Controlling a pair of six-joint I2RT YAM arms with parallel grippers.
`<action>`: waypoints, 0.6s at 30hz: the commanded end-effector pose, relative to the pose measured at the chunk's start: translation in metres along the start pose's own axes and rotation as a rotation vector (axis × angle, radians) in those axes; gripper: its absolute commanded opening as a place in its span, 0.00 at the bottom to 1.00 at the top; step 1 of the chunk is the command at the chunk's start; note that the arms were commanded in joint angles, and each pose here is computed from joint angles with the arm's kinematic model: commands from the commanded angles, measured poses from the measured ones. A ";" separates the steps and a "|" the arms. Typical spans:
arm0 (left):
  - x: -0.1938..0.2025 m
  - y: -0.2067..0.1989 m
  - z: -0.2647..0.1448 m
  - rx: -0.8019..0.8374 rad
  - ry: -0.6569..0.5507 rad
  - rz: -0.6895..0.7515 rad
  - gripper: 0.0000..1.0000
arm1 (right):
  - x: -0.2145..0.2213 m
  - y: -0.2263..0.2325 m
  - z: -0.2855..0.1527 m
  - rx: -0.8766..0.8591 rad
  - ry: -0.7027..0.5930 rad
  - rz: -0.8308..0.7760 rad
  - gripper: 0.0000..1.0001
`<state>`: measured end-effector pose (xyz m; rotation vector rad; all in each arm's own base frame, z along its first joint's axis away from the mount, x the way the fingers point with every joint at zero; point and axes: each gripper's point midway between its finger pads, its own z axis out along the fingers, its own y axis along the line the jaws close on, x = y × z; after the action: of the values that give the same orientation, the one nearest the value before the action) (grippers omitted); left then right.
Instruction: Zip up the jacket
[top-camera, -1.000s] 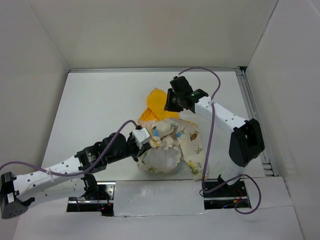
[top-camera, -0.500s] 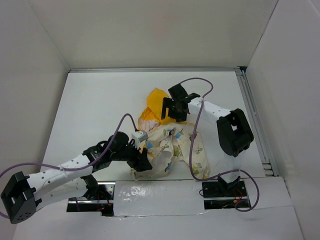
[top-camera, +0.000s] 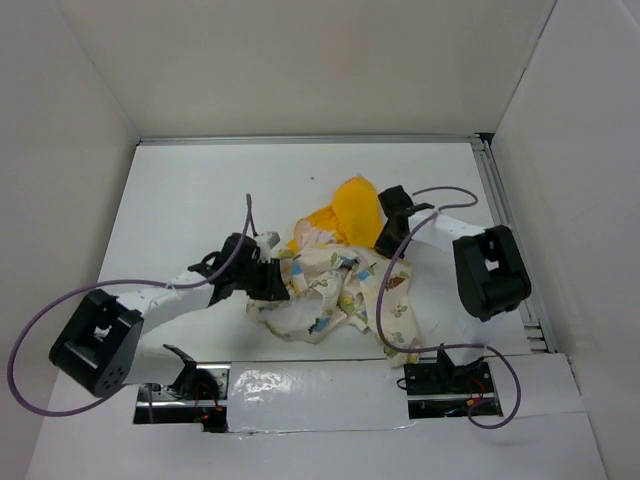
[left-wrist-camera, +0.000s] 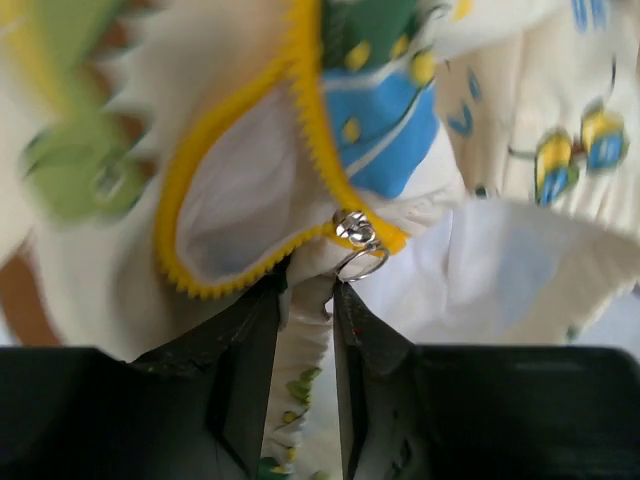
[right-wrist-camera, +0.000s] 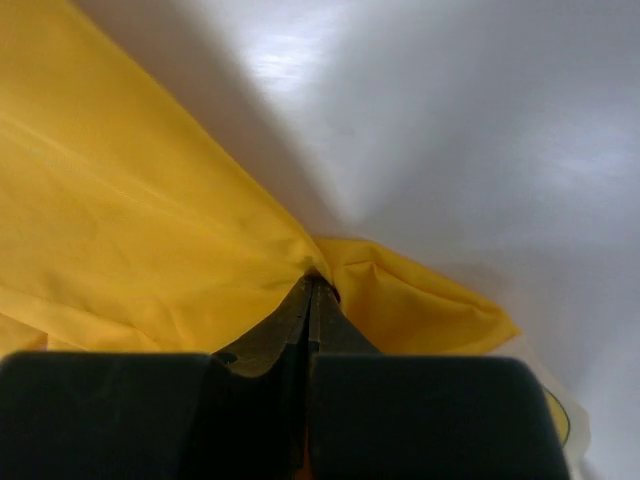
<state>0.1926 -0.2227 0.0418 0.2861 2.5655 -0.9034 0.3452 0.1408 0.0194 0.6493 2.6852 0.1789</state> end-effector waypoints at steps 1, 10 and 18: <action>-0.086 0.006 -0.004 -0.009 -0.204 0.058 0.39 | -0.006 -0.029 -0.024 0.040 -0.089 0.124 0.00; -0.193 0.016 -0.044 -0.033 -0.352 0.058 0.49 | 0.027 -0.021 -0.057 -0.088 -0.140 0.066 0.00; -0.164 -0.028 -0.080 0.132 -0.322 -0.083 0.99 | -0.016 0.007 -0.112 -0.147 -0.301 0.053 0.26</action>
<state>0.3278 -0.1935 0.1744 0.0955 2.2177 -0.9221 0.3070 0.1389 0.0966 0.6534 2.4390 0.2764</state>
